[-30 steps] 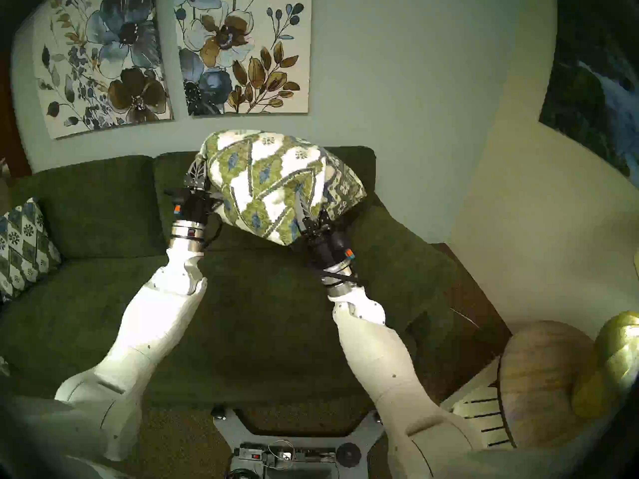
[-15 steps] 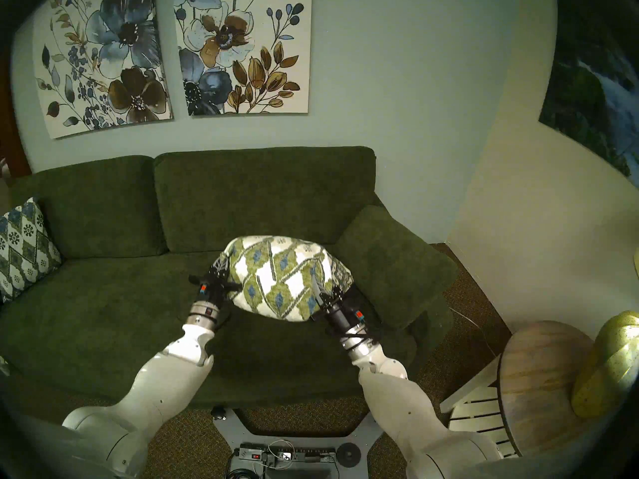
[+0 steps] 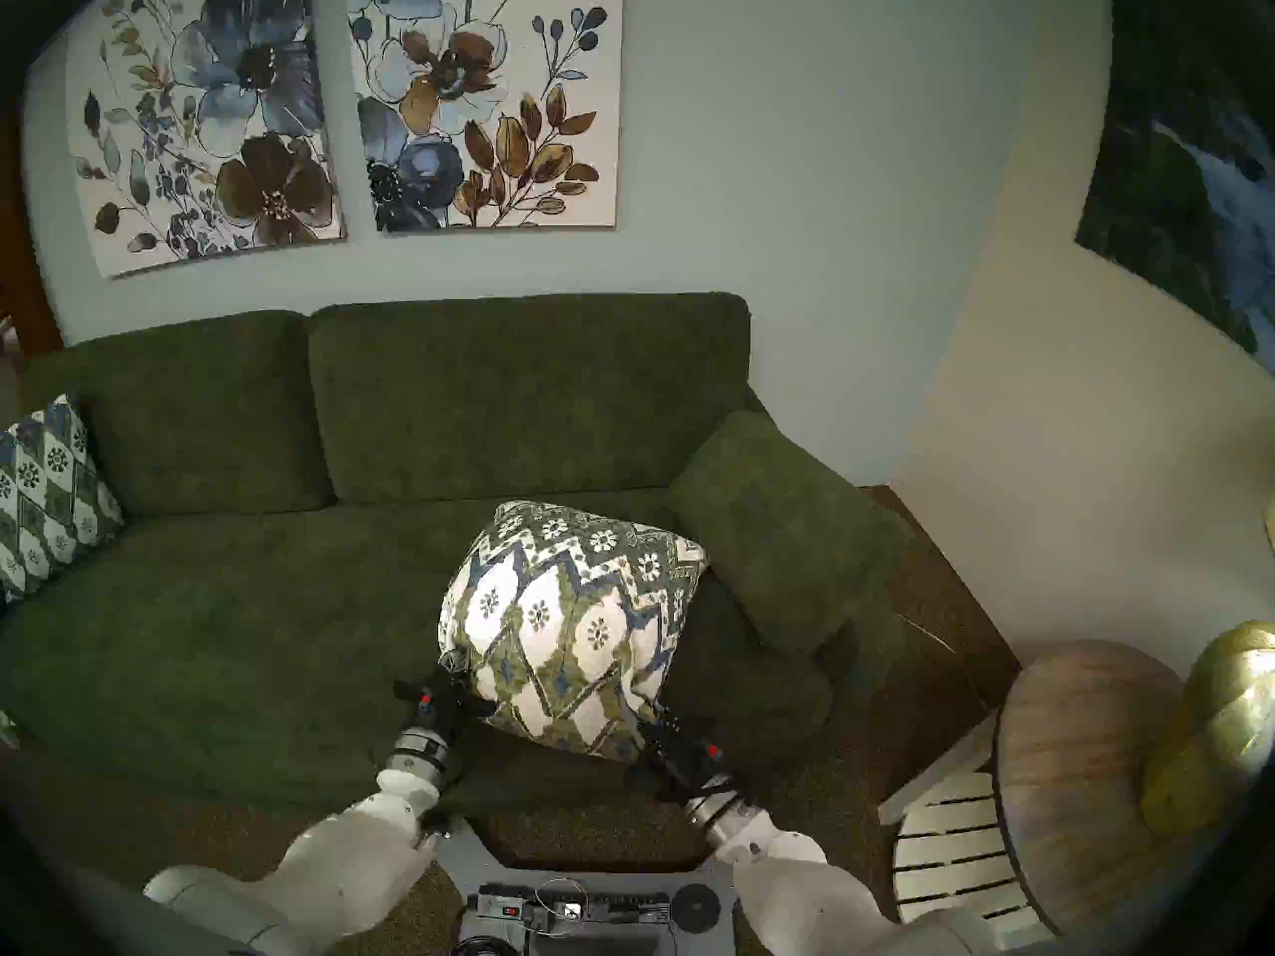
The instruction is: Fluff a cushion
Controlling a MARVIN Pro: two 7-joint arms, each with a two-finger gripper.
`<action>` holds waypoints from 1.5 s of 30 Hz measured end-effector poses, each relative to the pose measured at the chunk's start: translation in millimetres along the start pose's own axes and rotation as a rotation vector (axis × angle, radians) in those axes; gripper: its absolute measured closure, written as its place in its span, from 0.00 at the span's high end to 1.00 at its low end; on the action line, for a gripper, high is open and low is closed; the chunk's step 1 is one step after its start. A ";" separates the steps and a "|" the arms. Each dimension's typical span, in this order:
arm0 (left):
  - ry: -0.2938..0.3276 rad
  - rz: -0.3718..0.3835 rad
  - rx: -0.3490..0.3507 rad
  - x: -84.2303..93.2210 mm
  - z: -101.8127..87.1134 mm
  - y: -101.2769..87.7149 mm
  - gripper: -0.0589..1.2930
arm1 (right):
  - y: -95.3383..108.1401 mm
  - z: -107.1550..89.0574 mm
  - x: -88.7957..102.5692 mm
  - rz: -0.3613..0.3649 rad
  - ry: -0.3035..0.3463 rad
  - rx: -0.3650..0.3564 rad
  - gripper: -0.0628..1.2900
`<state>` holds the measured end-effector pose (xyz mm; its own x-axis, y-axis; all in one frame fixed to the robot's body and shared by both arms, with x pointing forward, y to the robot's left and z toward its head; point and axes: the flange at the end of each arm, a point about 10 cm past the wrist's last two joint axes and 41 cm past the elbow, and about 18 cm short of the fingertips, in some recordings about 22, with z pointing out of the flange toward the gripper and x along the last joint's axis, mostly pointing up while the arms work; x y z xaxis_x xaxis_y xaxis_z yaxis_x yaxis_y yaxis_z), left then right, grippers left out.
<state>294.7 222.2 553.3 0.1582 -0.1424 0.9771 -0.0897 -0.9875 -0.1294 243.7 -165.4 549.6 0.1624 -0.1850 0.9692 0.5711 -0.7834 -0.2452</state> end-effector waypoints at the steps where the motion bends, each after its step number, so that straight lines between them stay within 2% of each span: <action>1: -0.006 -0.004 0.003 -1.0 -0.2 2.8 0.03 | 0.3 -1.7 -1.4 0.003 -0.006 -0.004 0.14; 8: -0.014 -0.026 0.030 3.8 12.9 13.9 0.03 | 7.1 5.1 3.8 -0.004 0.012 -0.022 0.14; 12: 0.025 -0.028 0.041 18.2 28.7 12.8 0.03 | 8.7 20.6 17.3 -0.044 0.072 -0.007 0.14; 18: 0.167 -0.045 0.073 58.6 59.0 5.1 0.03 | 18.4 55.8 52.1 -0.105 0.183 0.021 0.14; 20: 0.246 -0.054 0.089 80.5 72.3 0.0 0.03 | 24.4 70.8 70.0 -0.132 0.233 0.029 0.14; 21: 0.259 -0.055 0.092 84.1 74.4 -0.7 0.03 | 25.4 73.0 72.9 -0.136 0.241 0.030 0.14; 22: 0.309 -0.060 0.099 98.2 82.2 -3.5 0.03 | 29.5 81.8 84.7 -0.153 0.271 0.034 0.14; 24: 0.344 -0.063 0.104 108.7 87.8 -5.2 0.03 | 32.6 87.8 93.4 -0.165 0.292 0.036 0.14; 27: 0.446 -0.072 0.112 141.3 103.9 -8.3 0.03 | 42.0 104.7 120.7 -0.201 0.357 0.042 0.14; 34: 0.570 -0.084 0.127 187.3 123.4 -12.4 0.03 | 51.7 124.5 157.9 -0.247 0.441 0.055 0.14; 36: 0.622 -0.089 0.139 207.8 130.5 -16.3 0.03 | 52.6 134.4 174.8 -0.266 0.480 0.068 0.14; 38: 0.643 -0.090 0.143 216.2 133.3 -18.0 0.03 | 52.9 138.6 182.3 -0.274 0.498 0.072 0.14; 39: 0.672 -0.092 0.149 228.1 136.8 -20.4 0.03 | 53.2 144.4 193.2 -0.285 0.523 0.078 0.14; 41: 0.696 -0.092 0.153 237.6 139.4 -22.4 0.03 | 53.4 149.0 201.9 -0.294 0.543 0.083 0.14; 42: 0.725 -0.092 0.157 249.5 142.3 -24.9 0.03 | 53.5 154.4 213.0 -0.306 0.568 0.089 0.14; 45: 0.763 -0.092 0.162 265.4 145.9 -27.9 0.03 | 53.5 161.0 227.5 -0.321 0.601 0.096 0.14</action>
<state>482.7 202.2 791.6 -0.5666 -0.0320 0.8233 0.0451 -0.9990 -0.0078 440.8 -153.8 753.5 -0.4850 -0.2715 0.8313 0.5899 -0.8033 0.0818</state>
